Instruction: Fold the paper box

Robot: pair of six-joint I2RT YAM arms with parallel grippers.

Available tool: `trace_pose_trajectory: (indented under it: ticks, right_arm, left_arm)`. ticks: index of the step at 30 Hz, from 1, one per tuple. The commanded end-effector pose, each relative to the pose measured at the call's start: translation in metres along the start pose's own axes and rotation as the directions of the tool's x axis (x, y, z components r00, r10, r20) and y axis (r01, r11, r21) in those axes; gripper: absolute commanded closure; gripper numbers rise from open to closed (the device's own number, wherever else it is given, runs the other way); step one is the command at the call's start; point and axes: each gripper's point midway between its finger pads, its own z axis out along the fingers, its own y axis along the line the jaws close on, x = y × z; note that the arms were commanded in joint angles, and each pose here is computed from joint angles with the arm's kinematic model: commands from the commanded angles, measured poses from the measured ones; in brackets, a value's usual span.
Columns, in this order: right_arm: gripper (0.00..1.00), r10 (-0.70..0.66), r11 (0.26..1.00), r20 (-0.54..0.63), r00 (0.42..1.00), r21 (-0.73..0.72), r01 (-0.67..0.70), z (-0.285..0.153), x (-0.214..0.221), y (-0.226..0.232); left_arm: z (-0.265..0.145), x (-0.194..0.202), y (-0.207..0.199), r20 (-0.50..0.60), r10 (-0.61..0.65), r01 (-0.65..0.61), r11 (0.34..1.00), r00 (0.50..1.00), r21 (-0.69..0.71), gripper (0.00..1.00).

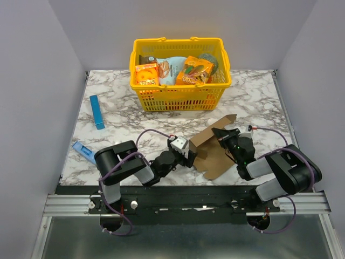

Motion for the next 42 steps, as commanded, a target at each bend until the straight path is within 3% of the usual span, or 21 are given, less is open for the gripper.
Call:
trace_pose_trajectory:
  ticks: [1,26,31,42]
  right_arm:
    - [0.99,-0.093,0.97,-0.077,0.993,0.22,0.108,-0.019,0.019,-0.071]
    - [0.99,-0.092,0.972,-0.073,0.993,0.208,0.105,-0.02,0.017,-0.067]
    - [0.99,-0.093,0.973,-0.067,0.993,0.208,0.105,-0.022,0.016,-0.066]
    - [0.99,-0.089,0.973,-0.059,0.994,0.208,0.1,-0.024,0.014,-0.065]
  left_arm:
    - [0.001,-0.013,0.011,0.077,0.003,0.003,0.997,0.997,-0.083,0.09]
    - [0.024,-0.029,0.021,0.15,0.097,-0.04,0.939,0.984,-0.342,0.03]
    - [0.02,-0.025,0.034,0.115,0.119,-0.059,0.901,0.986,-0.429,0.07]
    - [0.016,0.005,0.05,-0.045,0.205,-0.198,0.829,0.978,-0.523,0.26]
